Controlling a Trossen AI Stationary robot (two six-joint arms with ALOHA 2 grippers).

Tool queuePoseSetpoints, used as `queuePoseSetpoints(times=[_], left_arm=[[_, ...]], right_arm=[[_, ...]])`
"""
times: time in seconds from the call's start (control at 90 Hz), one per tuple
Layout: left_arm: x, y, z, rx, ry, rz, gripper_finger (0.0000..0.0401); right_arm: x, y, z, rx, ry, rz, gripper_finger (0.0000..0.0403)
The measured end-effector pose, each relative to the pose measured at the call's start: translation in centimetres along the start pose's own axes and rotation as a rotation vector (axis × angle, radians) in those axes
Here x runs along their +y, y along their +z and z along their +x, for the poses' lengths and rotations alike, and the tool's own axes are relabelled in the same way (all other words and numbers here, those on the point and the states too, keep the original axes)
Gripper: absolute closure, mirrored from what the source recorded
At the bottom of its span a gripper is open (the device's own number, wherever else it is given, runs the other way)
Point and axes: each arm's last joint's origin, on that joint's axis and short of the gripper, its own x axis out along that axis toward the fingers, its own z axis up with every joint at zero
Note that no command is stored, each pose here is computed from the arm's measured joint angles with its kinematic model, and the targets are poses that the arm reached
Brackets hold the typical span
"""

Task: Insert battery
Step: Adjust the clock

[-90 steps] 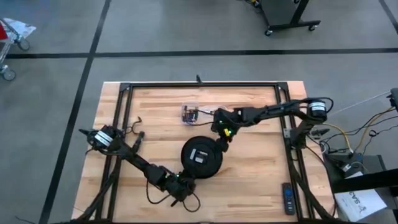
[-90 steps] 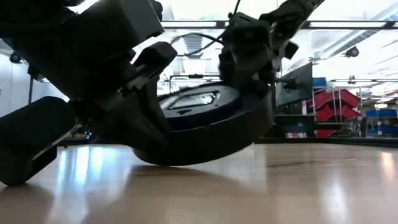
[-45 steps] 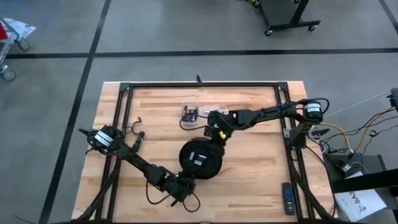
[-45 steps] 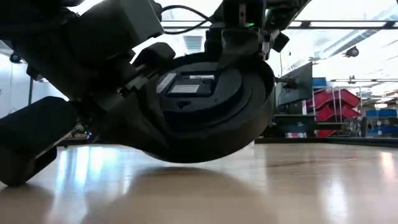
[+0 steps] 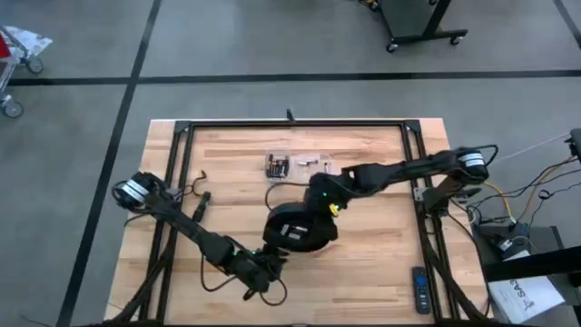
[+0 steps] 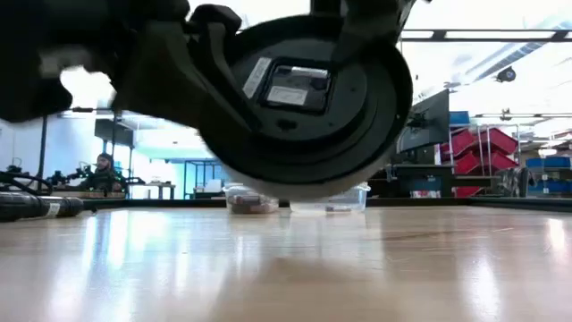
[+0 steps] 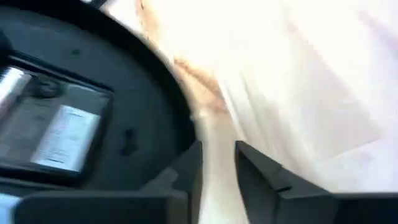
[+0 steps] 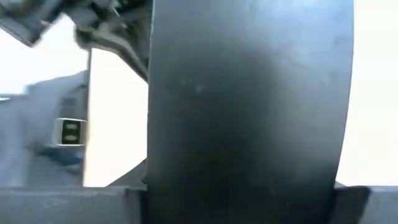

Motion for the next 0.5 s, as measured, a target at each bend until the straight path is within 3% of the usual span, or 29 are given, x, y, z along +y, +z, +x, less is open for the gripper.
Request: queuePoseSetpoints(times=[0.244,0.356,0.5], left_arm=[[2.7,1.6,-4.7,-0.068,-0.025,-0.152,0.0224],[3.8,2.4,-6.9,-0.127,-0.063,-0.222,0.0207],[4.2,2.6,-7.8,-0.142,-0.118,-0.305,0.0203]], right_arm=[[4.9,-2.1,-2.7,-0.018,-0.372,-0.216,0.0269],[6.8,-4.1,-3.1,0.005,-0.567,-0.306,0.0269],[9.2,-6.9,-2.3,0.029,-0.703,-0.383,0.0269]])
